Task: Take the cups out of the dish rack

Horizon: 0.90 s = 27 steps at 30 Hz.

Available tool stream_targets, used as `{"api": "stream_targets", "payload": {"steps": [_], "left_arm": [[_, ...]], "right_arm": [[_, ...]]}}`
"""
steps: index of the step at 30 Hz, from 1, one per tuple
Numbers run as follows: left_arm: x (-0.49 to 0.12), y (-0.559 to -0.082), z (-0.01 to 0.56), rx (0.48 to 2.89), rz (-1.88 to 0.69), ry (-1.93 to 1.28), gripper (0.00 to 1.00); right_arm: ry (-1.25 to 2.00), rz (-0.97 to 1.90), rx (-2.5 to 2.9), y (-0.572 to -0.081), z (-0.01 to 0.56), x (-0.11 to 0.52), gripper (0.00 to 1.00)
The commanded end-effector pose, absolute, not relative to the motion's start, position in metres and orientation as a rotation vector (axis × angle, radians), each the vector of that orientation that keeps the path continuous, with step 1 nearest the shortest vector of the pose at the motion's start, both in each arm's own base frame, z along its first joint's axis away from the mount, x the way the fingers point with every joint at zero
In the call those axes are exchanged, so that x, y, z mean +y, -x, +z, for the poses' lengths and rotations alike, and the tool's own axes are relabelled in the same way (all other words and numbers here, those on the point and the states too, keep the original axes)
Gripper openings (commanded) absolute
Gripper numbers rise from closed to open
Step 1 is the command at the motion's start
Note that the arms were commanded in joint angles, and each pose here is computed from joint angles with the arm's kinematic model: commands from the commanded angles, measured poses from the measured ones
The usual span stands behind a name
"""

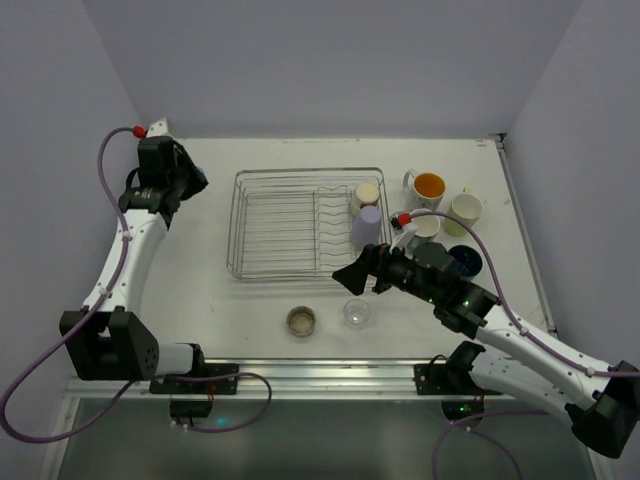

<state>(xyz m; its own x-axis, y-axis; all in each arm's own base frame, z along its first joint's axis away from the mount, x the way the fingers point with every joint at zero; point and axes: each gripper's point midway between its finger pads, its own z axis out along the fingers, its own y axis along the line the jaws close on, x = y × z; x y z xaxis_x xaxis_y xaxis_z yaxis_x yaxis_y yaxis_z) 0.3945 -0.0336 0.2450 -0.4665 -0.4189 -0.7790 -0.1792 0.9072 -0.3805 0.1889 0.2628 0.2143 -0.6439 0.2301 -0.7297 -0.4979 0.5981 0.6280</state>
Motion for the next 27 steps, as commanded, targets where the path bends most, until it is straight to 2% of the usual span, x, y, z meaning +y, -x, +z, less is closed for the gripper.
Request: {"api": "stream_targets", "payload": {"steps": [1,7,13,17,27], "left_arm": [[0.011,-0.409,0.245,2.107,-0.118,0.494,0.0],[0.046,-0.417,0.177,2.336,0.02,0.545,0.0],[0.063,-0.418,0.145,2.5,0.148,0.491,0.0],[0.062,-0.419,0.125,2.574,0.139,0.474,0.0],[0.062,-0.417,0.089,2.657,0.147,0.479,0.27]], "right_arm": [[0.25,1.046,1.996,-0.187,0.216,0.254,0.99],[0.258,1.042,2.005,-0.183,0.213,0.251,0.99],[0.263,1.019,2.004,-0.183,0.21,0.247,0.99],[0.276,1.032,2.011,-0.182,0.209,0.251,0.99],[0.259,0.958,2.024,-0.189,0.211,0.243,0.99]]}}
